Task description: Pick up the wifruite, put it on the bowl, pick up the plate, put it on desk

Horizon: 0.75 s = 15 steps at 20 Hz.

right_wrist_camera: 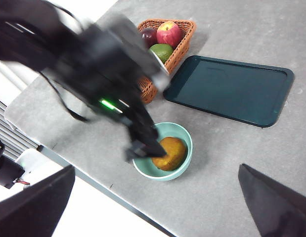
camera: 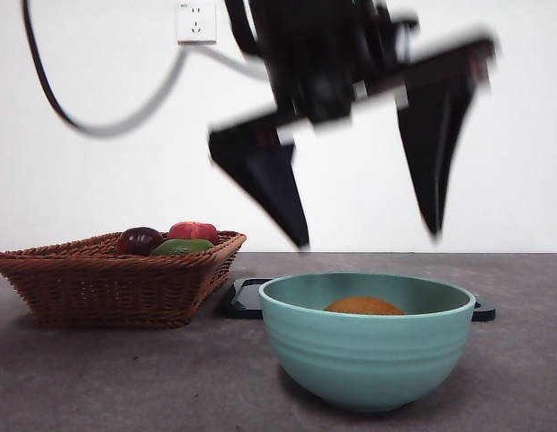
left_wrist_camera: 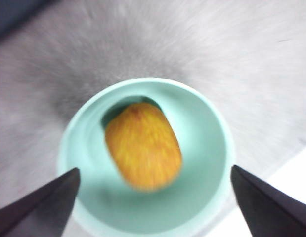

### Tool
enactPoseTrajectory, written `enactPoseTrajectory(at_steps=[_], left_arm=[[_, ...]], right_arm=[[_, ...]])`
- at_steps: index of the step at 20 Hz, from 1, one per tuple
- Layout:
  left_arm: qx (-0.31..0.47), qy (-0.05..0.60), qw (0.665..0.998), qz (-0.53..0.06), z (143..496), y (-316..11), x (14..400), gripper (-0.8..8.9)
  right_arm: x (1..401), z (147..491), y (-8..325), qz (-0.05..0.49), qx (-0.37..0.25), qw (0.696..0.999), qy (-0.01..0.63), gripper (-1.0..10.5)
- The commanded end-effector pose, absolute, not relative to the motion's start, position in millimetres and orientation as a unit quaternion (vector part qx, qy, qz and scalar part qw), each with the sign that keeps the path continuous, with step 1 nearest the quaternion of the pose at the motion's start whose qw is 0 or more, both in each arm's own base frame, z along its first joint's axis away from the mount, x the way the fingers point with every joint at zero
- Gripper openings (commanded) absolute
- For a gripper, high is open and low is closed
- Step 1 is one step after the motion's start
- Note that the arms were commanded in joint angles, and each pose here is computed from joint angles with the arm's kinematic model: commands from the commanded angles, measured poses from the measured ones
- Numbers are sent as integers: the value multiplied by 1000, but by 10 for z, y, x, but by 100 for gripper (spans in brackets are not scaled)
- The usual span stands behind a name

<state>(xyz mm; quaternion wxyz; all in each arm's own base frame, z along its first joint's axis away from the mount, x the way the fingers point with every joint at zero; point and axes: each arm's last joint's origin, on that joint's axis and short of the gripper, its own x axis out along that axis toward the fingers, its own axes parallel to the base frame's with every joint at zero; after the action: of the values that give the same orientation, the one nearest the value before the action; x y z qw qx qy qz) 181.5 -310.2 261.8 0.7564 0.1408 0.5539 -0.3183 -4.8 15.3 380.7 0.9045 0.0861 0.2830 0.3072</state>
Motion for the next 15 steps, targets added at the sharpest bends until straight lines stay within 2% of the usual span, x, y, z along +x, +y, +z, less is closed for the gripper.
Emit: enactPoseTrajectory(at_steps=[1,3,6,8,12,15], left_arm=[[150,519,764,-353,2969,-2975,1706,540],[147,499,771,-367,3246,-2765,1587,542],[131,463,787,-386,3657,-2374,1368,629],[122,437,797,-400,3884,-2096,1208,626],[111,375,815,-428,4203,-1573,907,625],[93,343,827,-436,4276,-1266,732,625]], right_arm=[[-105,3808,148,308,89,899,298,674],[-104,3808,148,308,89,899,298,674],[-104,3808,148,308,89,899,298,674],[-104,3808,148,308,90,899,298,674],[-95,3806,142,290,102,902,305,674],[-94,3805,141,284,114,900,309,674]])
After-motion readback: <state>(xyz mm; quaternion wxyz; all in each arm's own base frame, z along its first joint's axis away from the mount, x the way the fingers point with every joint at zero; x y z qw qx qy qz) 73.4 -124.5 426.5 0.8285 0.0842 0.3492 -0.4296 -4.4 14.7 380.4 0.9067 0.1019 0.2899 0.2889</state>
